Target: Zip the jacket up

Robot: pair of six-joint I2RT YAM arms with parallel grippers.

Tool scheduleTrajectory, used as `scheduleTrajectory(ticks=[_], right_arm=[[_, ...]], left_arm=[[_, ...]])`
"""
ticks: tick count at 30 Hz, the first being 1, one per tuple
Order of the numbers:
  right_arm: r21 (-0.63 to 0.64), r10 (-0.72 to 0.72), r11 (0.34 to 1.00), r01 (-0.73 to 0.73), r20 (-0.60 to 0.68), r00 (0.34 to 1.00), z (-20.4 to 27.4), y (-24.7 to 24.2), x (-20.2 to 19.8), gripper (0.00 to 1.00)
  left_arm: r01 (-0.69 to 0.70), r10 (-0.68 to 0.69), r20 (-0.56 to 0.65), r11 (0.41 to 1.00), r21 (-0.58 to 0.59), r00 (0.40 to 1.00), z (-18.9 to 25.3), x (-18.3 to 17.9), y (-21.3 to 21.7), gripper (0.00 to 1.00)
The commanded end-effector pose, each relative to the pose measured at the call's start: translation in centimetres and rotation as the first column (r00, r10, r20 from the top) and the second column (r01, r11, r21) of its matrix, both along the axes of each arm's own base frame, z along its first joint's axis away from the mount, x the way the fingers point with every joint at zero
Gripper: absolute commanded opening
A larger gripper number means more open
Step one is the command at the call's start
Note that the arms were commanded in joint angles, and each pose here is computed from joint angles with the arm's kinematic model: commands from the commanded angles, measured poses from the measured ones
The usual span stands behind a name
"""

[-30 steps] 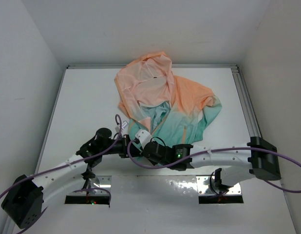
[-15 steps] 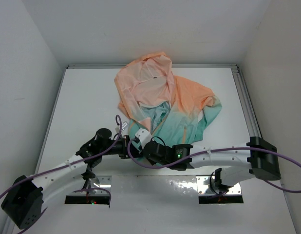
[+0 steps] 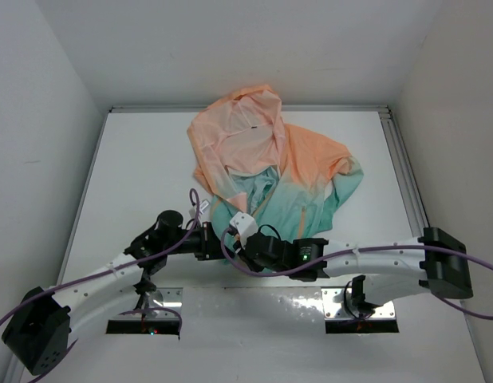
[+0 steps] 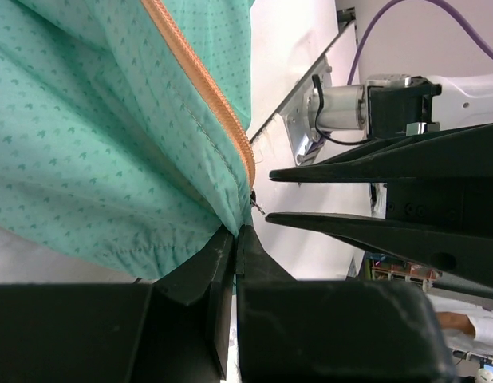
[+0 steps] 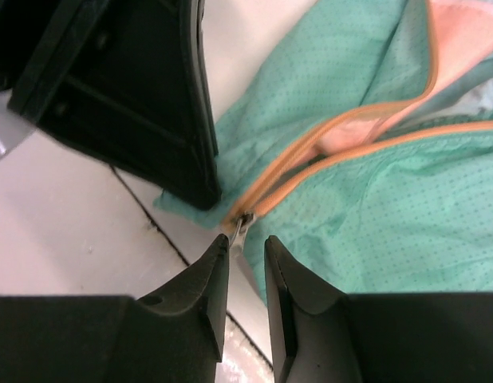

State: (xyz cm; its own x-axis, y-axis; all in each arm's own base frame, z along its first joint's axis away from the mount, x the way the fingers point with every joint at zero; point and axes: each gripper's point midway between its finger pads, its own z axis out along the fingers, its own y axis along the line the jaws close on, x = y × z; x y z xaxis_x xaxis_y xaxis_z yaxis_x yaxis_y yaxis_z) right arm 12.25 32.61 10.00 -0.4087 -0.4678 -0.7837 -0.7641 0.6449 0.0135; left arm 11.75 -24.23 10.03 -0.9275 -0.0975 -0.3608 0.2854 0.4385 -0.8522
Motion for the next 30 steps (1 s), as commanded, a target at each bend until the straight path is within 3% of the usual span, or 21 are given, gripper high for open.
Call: scheduleTrajectory(ticks=[1, 19, 28, 30], right_arm=[[0.065, 0.051, 0.997, -0.049, -0.028, 0.998, 0.8, 0.8, -1.0, 0.24], [-0.032, 0.076, 0.997, -0.077, -0.02, 0.997, -0.6, 1.2, -0.7, 0.29], [-0.023, 0.064, 0.998, -0.064, 0.007, 0.998, 0.0, 1.5, -0.2, 0.28], [-0.02, 0.061, 0.998, -0.06, 0.01, 0.998, 0.1, 1.4, -0.1, 0.24]], left_arm=[[0.029, -0.028, 0.022, 0.999, -0.031, 0.999, 0.5, -0.5, -0.3, 0.0], [0.035, -0.034, 0.023, 0.999, -0.038, 0.999, 0.7, -0.7, -0.2, 0.0], [0.041, -0.041, 0.018, 0.999, -0.035, 0.999, 0.4, -0.9, -0.2, 0.0], [0.042, -0.042, 0.015, 0.999, -0.034, 0.999, 0.3, -1.0, -0.1, 0.0]])
